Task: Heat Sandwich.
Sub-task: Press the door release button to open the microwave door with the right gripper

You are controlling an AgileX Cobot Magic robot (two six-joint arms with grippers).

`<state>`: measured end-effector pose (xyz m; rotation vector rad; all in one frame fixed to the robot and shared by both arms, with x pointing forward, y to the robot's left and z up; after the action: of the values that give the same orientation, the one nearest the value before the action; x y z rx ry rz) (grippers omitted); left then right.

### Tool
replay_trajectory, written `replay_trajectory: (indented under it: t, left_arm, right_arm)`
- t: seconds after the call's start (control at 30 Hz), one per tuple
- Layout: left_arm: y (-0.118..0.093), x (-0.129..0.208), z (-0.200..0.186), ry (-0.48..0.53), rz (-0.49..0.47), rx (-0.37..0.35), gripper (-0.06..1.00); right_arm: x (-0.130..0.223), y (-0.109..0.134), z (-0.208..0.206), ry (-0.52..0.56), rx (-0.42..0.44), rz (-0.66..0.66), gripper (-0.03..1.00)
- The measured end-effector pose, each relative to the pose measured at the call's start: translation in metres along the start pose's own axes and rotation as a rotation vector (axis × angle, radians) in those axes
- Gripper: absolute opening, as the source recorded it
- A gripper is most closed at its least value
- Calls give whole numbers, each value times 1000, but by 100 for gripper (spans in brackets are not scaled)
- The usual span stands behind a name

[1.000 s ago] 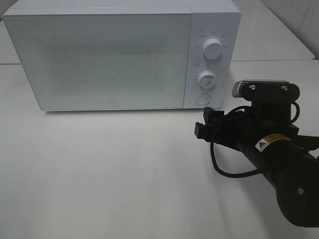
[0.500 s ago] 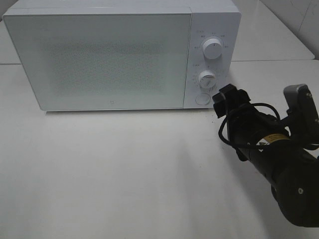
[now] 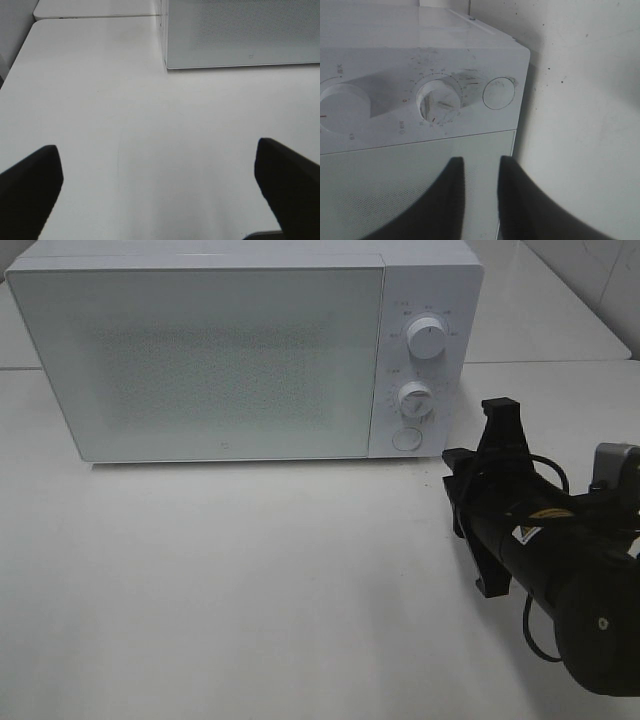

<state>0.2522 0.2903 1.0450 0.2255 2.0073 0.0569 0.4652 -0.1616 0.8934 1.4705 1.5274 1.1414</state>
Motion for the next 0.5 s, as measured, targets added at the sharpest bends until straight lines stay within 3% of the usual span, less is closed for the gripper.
replay_trajectory:
  t: [0.03,0.13,0.5]
  left_arm:
    - [0,0,0,0,0,0,99]
    - [0,0,0,0,0,0,99]
    - [0,0,0,0,0,0,99]
  right_arm:
    - [0,0,0,0,0,0,25]
    - [0,0,0,0,0,0,6]
    - [0,0,0,0,0,9,1]
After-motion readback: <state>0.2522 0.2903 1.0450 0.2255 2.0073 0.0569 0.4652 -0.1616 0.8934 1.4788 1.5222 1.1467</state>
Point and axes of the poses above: a point on each arm's last joint axis where the gripper is mounted, z pointing out along that axis toward the gripper, y along the wrist's bending axis when the last joint is at zero, x = y × z, the point moved 2 cm from there along z, pointing out along that axis toward the gripper, and after that the axes turned 9 degrees about z, right-handed, at the moved point
